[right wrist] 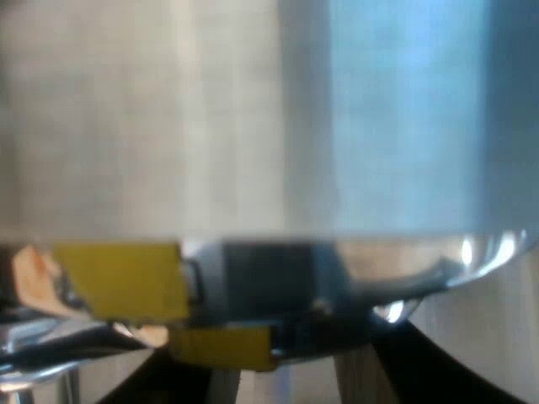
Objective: Put the handle in the coffee machine
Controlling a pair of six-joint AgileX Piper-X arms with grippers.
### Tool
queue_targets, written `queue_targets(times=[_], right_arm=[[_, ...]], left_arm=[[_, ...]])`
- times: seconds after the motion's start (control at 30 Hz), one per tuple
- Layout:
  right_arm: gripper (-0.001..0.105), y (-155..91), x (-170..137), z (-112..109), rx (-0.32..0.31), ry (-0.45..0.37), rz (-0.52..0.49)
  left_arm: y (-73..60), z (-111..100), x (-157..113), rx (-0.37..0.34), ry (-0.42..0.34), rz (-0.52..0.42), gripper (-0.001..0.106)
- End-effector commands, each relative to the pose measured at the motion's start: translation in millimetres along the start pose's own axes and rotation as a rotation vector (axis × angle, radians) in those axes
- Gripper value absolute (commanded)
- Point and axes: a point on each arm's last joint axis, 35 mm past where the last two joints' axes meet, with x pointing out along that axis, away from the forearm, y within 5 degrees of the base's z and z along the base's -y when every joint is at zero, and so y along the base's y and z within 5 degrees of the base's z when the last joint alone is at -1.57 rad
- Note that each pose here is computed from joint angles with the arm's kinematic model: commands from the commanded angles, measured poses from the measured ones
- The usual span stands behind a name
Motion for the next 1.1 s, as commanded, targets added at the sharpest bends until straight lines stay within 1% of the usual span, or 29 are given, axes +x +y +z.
queue_targets(times=[0.03,0.1,0.13,0.2,0.23,0.37,0.4,0.53,0.6,0.63,0.67,0.7,0.8,0.87,0.93,0.97,1.0,1.03,1.1], right_arm=[[0.030,-12.1,5.2,34.6,0.136,-0.122,-0.057],[0.030,-12.1,5.2,34.6,0.136,-0.122,-0.057],[0.030,-12.1,5.2,34.6,0.136,-0.122,-0.057],[0.030,-12.1,5.2,34.6,0.136,-0.122,-0.057],[0.030,-12.1,5.2,34.6,0.136,-0.122,-0.057],[0.030,-12.1,5.2,34.6,0.136,-0.122,-0.057],[0.030,-12.1,5.2,34.6,0.136,-0.122,-0.057],[0.030,-12.1,5.2,34.6,0.136,-0.122,-0.057],[0.030,-12.1,5.2,34.6,0.136,-0.122,-0.057],[0.030,-12.1,5.2,34.6,0.136,-0.122,-0.057],[0.030,-12.1,5.2,34.6,0.136,-0.122,-0.057],[0.030,-12.1,5.2,34.6,0.136,-0.122,-0.057],[0.030,-12.1,5.2,34.6,0.136,-0.122,-0.057],[0.030,-12.1,5.2,34.6,0.136,-0.122,-0.057],[0.030,-12.1,5.2,34.6,0.136,-0.122,-0.057],[0.030,-12.1,5.2,34.6,0.136,-0.122,-0.057],[0.030,-12.1,5.2,34.6,0.136,-0.122,-0.057],[0.030,-12.1,5.2,34.6,0.136,-0.122,-0.057],[0.030,-12.1,5.2,34.6,0.136,-0.122,-0.057]], left_arm=[[1.4,3.5,1.2,-0.023,0.050,-0.018,0.000],[5.9,2.6,5.8,-0.024,0.104,-0.047,0.000],[6.6,2.2,6.6,-0.022,0.113,-0.048,0.000],[9.3,-0.7,9.3,-0.020,0.171,-0.033,0.000],[9.0,-1.6,9.4,-0.017,0.180,-0.033,0.000],[1.9,-5.2,9.5,0.026,0.222,-0.086,0.000],[0.0,-5.4,10.0,0.026,0.230,-0.096,0.000],[-4.5,-2.6,13.4,0.039,0.233,-0.112,0.000],[-11.1,-1.0,16.6,0.051,0.250,-0.140,0.000],[-12.2,-0.6,17.2,0.062,0.252,-0.146,0.000],[-16.1,-0.3,18.6,0.082,0.263,-0.165,0.000],[-19.6,0.3,20.0,0.086,0.273,-0.181,0.000],[-24.2,1.8,21.2,0.093,0.281,-0.194,0.000],[-29.1,3.1,19.9,0.093,0.284,-0.208,0.000],[-31.1,3.1,19.0,0.090,0.285,-0.218,0.000],[-35.6,2.2,17.2,0.078,0.281,-0.245,0.000],[-41.0,0.8,14.9,0.067,0.258,-0.277,0.000],[-42.7,-0.4,14.1,0.066,0.255,-0.282,0.000],[-50.5,-5.0,13.9,0.069,0.254,-0.295,0.000]])
